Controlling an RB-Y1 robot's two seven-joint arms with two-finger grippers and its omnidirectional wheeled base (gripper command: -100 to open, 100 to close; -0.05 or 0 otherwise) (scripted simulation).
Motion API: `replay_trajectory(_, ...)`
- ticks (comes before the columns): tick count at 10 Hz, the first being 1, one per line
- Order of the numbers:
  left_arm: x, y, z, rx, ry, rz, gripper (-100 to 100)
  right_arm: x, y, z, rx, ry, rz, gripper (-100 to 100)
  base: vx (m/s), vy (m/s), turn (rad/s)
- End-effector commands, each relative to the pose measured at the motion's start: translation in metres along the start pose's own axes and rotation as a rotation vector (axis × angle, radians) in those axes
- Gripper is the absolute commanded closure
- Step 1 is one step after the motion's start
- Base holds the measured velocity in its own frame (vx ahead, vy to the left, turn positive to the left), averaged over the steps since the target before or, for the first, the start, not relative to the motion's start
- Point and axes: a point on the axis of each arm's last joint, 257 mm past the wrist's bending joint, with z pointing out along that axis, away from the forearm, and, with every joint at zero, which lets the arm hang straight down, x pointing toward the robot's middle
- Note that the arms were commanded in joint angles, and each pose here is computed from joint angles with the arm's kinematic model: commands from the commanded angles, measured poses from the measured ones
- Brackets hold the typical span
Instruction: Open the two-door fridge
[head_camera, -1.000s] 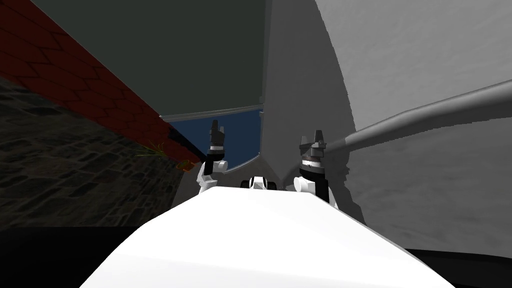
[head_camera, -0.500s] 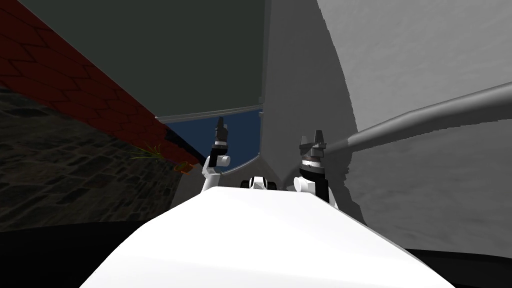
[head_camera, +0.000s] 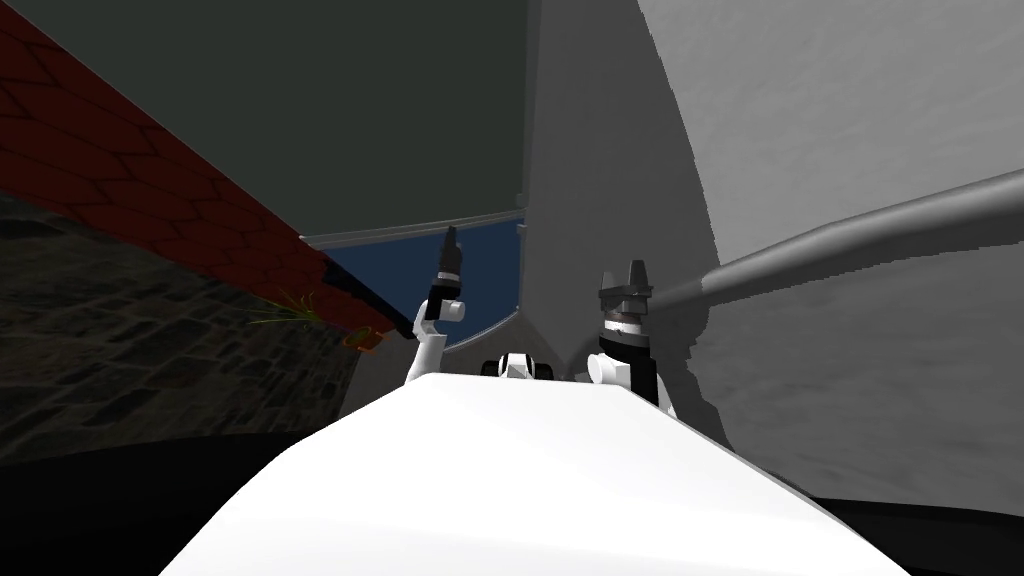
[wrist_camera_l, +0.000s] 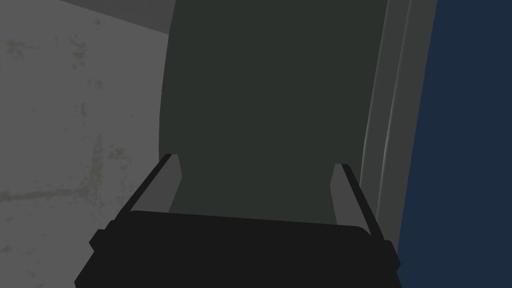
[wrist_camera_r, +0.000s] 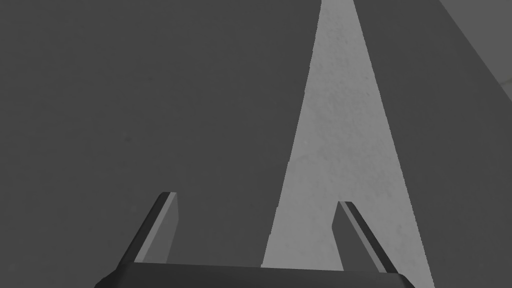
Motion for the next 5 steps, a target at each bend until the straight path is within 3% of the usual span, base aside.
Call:
replay_trajectory(1, 0.008, 0.004, 0.021, -0.006, 0.015, 0.016, -100, 0.0, 0.0, 0.0, 0.0, 0.0, 0.0, 0, 0.027, 0.023, -0.026)
replay_trajectory(2, 0.016, 0.022, 0.026, -0.05, 0.034, 0.034, -100, 0.0, 0.0, 0.0, 0.0, 0.0, 0.0, 0, 0.028, 0.027, -0.045)
replay_trajectory(4, 0.016, 0.007, 0.039, -0.012, 0.029, 0.029, -100, 0.0, 0.0, 0.0, 0.0, 0.0, 0.0, 0, 0.016, 0.016, -0.014)
replay_trajectory(5, 0.024, 0.02, 0.048, -0.045, 0.047, 0.047, -100, 0.0, 0.0, 0.0, 0.0, 0.0, 0.0, 0, 0.021, 0.013, -0.05)
